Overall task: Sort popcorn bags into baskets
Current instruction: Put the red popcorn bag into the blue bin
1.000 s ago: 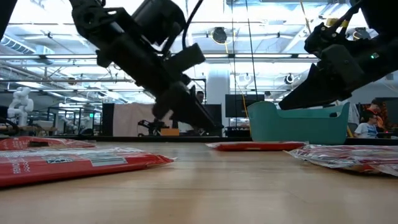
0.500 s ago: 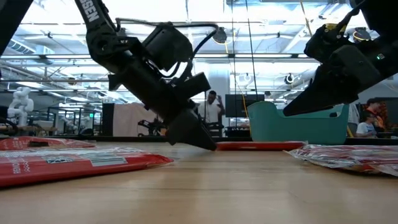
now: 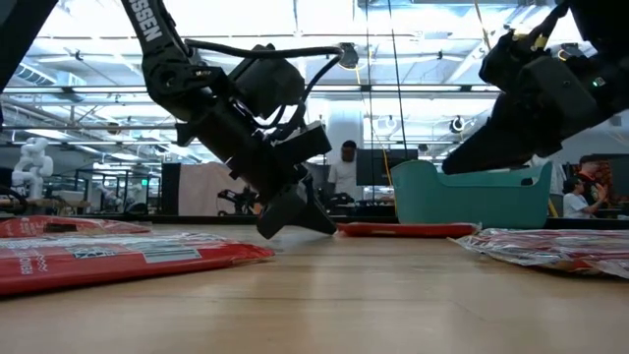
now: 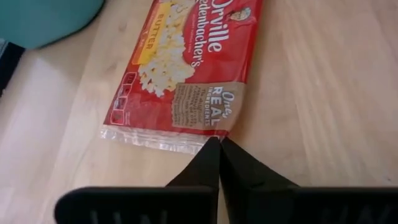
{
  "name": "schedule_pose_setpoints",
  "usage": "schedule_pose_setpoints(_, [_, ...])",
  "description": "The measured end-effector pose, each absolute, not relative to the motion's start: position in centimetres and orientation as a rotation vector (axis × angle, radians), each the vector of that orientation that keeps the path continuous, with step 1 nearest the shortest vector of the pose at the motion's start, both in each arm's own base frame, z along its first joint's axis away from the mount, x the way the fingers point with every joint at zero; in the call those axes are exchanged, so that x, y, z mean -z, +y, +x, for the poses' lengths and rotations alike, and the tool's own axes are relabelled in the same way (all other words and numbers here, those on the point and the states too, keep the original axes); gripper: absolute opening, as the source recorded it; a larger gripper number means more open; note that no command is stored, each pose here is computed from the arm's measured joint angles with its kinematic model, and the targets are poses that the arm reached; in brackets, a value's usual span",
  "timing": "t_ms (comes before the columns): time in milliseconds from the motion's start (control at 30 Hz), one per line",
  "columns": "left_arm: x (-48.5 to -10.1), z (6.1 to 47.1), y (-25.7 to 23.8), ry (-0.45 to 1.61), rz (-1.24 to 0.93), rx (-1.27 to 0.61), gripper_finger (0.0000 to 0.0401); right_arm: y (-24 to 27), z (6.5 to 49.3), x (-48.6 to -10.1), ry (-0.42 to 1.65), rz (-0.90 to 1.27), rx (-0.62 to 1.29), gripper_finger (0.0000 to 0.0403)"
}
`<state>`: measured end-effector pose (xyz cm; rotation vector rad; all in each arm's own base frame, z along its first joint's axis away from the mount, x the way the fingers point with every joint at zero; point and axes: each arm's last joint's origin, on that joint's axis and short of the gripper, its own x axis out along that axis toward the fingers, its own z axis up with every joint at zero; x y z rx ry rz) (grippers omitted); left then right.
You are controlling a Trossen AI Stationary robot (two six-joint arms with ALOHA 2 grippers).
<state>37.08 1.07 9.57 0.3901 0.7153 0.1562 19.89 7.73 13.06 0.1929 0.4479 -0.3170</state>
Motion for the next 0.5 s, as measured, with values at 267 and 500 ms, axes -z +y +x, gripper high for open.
schedule_pose_setpoints(267, [-11.5, 37.1, 0.0, 0.658, 0.481, -0.152, 0.0003, 7.8, 20.9, -14.2, 0.394, 0.21, 0.323, 0.0134])
schedule_pose_setpoints(500, [-14.1, 36.9, -0.9, 0.614, 0.682, -0.189, 0.0001, 6.5, 23.8, -17.2, 0.405, 0.103, 0.386, 0.0134])
